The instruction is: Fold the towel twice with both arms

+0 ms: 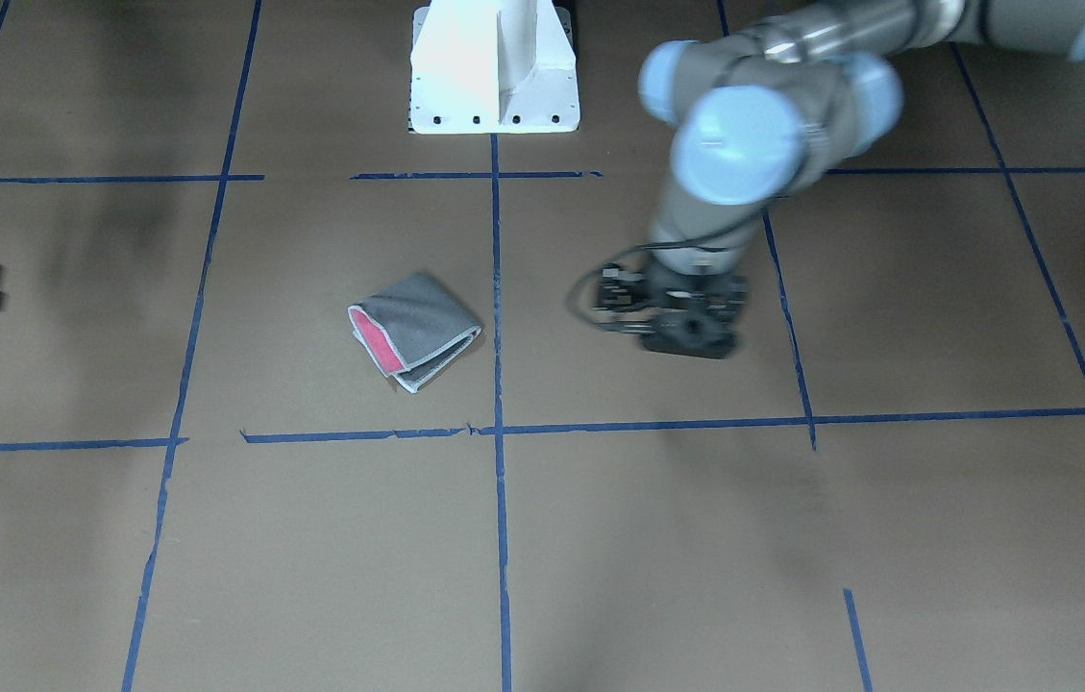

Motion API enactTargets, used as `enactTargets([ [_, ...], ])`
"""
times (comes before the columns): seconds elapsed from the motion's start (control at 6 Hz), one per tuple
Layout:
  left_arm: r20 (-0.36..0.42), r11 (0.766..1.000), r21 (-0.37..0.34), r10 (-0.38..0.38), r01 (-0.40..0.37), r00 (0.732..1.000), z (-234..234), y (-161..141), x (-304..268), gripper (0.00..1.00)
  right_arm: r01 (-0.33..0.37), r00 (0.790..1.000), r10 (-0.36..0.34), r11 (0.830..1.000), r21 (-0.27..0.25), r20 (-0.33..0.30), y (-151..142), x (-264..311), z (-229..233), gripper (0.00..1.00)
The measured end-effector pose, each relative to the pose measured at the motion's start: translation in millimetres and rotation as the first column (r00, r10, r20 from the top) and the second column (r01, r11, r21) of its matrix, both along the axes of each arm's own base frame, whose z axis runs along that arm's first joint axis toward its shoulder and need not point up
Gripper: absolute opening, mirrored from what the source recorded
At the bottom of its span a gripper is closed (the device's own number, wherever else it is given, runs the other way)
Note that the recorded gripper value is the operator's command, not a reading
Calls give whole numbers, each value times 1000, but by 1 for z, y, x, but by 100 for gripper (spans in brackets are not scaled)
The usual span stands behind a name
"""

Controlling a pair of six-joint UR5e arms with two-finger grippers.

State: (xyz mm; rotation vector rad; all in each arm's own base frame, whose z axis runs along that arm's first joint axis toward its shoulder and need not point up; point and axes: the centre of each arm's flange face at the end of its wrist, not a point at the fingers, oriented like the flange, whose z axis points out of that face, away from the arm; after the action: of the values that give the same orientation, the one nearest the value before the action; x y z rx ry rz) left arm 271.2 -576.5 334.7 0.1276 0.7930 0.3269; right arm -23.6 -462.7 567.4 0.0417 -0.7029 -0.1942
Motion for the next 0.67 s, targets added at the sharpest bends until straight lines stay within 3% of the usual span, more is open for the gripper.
enactTargets([
  [0.33, 40, 998, 42, 39, -41, 998, 122, 4, -155, 100, 15, 1000, -15, 1000, 5, -11, 53, 69, 56, 100],
  [0.67, 21, 998, -59, -12, 13, 1000, 214, 51, -243, 100, -22, 1000, 22, 999, -28, -15, 76, 89, 73, 100],
])
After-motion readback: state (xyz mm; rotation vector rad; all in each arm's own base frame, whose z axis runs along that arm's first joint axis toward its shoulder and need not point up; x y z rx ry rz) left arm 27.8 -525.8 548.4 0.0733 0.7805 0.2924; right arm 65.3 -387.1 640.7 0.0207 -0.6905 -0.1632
